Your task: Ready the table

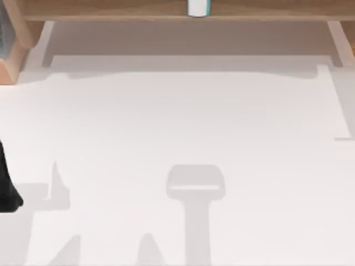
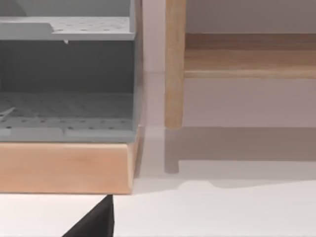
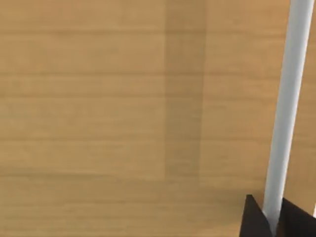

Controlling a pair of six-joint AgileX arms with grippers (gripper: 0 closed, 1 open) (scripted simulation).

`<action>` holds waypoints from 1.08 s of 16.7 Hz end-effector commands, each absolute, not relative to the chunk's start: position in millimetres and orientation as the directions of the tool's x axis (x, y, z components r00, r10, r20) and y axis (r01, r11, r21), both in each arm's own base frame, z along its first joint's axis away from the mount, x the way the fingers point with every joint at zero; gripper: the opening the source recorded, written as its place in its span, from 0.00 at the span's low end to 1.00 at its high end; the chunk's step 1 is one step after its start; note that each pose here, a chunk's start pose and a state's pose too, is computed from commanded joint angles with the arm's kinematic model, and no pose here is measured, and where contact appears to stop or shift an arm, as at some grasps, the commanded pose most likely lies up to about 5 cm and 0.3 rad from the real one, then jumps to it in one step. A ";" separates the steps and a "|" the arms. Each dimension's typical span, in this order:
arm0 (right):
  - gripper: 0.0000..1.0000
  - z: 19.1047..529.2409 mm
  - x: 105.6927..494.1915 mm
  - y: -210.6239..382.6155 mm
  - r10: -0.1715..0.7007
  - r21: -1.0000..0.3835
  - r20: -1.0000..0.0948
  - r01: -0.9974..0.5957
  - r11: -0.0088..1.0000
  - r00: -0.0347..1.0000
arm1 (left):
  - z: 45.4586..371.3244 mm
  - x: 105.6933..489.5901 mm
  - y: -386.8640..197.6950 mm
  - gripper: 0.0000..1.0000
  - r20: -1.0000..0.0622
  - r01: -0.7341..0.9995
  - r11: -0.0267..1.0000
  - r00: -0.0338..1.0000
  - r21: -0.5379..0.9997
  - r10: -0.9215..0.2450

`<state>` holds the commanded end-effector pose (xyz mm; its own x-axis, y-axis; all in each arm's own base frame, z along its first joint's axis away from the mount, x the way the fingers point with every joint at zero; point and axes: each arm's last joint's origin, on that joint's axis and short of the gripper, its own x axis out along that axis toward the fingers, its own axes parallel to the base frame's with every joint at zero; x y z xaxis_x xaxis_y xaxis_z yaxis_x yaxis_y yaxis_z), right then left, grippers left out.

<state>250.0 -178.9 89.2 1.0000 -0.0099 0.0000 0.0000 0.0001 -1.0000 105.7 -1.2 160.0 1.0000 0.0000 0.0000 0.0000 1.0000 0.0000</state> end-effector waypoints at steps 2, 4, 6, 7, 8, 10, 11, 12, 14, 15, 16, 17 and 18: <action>0.00 89.2 250.0 -178.9 -0.010 -1.000 0.000 0.000 0.000 1.000 | 160.0 105.7 -1.2 1.00 0.000 0.000 1.000 1.000 0.000 0.000; 0.00 89.2 250.0 -178.9 -0.010 -1.000 0.000 0.000 0.000 1.000 | 160.0 105.7 -1.2 1.00 0.000 0.000 1.000 1.000 0.000 0.000; 0.00 89.2 250.0 -178.9 -0.010 -1.000 0.000 0.000 0.000 1.000 | 160.0 105.7 -1.2 1.00 0.000 0.000 1.000 1.000 0.000 0.000; 0.00 89.2 250.0 -178.9 -0.010 -1.000 0.000 0.000 0.000 1.000 | 160.0 105.7 -1.2 1.00 0.000 0.000 1.000 1.000 0.000 0.000; 0.00 88.2 249.5 -179.2 -0.012 -1.000 -0.004 -0.004 0.005 1.000 | 160.0 105.7 -1.2 1.00 0.000 0.000 1.000 1.000 0.000 0.000; 0.00 87.8 254.1 -179.3 -0.009 -1.000 -0.005 -0.005 0.006 1.000 | 160.0 105.7 -1.2 1.00 0.000 0.000 1.000 1.000 0.000 0.000; 0.00 87.5 259.9 -179.6 -0.008 -1.000 -0.006 -0.006 0.006 1.000 | 160.0 105.7 -1.2 1.00 0.000 0.000 1.000 1.000 0.000 0.000; 0.00 87.2 267.2 -180.0 -0.008 -1.000 -0.007 -0.007 0.006 1.000 | 160.0 105.7 -1.2 1.00 0.000 0.000 1.000 1.000 0.000 0.000; 0.00 87.1 284.3 -180.8 -0.010 -1.000 -0.007 -0.007 0.006 1.000 | 160.0 105.7 -1.2 1.00 0.000 0.000 1.000 1.000 0.000 0.000; 0.00 87.3 292.9 -180.8 -0.011 -1.000 -0.007 -0.007 0.006 1.000 | 160.0 105.7 -1.2 1.00 0.000 0.000 1.000 1.000 0.000 0.000; 0.00 87.5 300.7 -180.6 -0.012 -1.000 -0.006 -0.006 0.006 1.000 | 160.0 105.7 -1.2 1.00 0.000 0.000 1.000 1.000 0.000 0.000; 0.00 87.8 307.1 -180.2 -0.012 -1.000 -0.005 -0.005 0.006 1.000 | 160.0 105.7 -1.2 1.00 0.000 0.000 1.000 1.000 0.000 0.000; 0.00 88.1 311.3 -180.0 -0.012 -1.000 -0.005 -0.004 0.005 1.000 | 160.0 105.7 -1.2 1.00 0.000 0.000 1.000 1.000 0.000 0.000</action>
